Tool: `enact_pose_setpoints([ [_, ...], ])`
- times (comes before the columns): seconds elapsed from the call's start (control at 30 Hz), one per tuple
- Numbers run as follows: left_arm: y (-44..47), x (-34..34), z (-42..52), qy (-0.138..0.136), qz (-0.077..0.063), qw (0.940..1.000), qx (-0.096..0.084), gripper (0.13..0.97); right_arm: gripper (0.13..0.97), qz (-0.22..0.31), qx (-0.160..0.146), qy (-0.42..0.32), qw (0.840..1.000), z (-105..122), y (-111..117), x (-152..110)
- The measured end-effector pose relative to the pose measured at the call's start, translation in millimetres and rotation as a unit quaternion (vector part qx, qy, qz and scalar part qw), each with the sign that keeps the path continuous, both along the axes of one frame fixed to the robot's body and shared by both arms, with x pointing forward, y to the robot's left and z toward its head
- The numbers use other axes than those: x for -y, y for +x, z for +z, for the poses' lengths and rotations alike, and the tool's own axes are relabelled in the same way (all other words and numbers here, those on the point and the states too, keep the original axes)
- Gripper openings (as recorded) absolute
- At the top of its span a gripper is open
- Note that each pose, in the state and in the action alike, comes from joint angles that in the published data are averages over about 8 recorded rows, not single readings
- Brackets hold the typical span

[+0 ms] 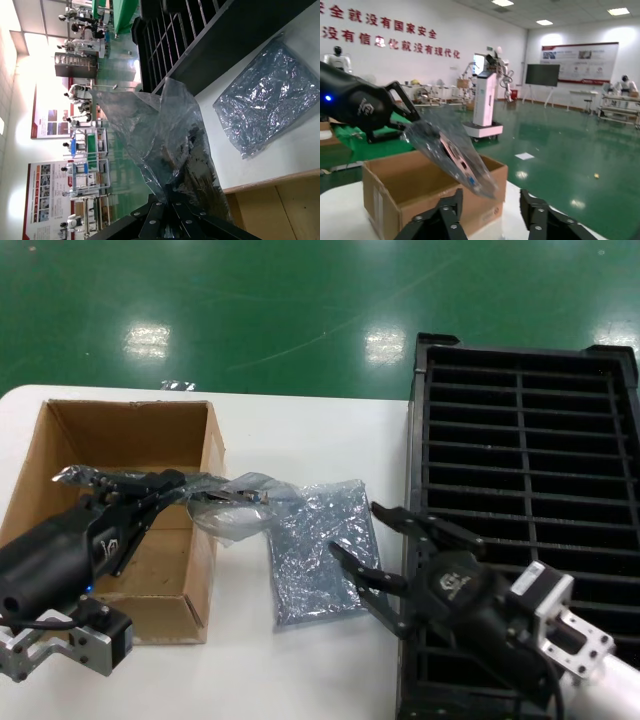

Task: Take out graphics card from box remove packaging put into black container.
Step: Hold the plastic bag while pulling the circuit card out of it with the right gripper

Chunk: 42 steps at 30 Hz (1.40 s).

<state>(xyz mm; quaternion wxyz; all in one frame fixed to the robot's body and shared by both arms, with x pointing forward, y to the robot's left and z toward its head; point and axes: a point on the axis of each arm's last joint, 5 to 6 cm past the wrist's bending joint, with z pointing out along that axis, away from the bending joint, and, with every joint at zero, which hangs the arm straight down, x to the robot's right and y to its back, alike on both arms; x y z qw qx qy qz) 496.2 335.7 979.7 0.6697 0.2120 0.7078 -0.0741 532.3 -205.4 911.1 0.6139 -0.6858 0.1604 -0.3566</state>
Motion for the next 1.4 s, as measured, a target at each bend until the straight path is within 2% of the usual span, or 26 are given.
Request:
enact_pose_setpoints([
  [0.2,0.0,0.0,0.0,0.000,0.000,1.0000,0.000,0.139,0.365,0.028,0.019,-0.002,0.999,9.9,4.1,-19.0],
  [0.5,0.0,0.0,0.0,0.000,0.000,1.0000,0.000,0.139,0.222,0.071,0.037,-0.007,0.997,18.2,1.6,-43.5],
  [0.73,0.0,0.0,0.0,0.000,0.000,1.0000,0.000,0.139,0.193,0.092,0.039,-0.020,0.995,14.2,5.5,-54.0],
  [0.9,0.0,0.0,0.0,0.000,0.000,1.0000,0.000,0.139,0.145,0.097,0.037,-0.027,0.994,16.3,24.1,-59.7],
  [1.17,0.0,0.0,0.0,0.000,0.000,1.0000,0.000,0.139,0.135,0.088,0.041,-0.037,0.995,26.3,55.4,-66.5],
  [1.4,0.0,0.0,0.0,0.000,0.000,1.0000,0.000,0.139,0.133,0.086,0.041,-0.057,0.994,26.3,75.1,-77.0],
])
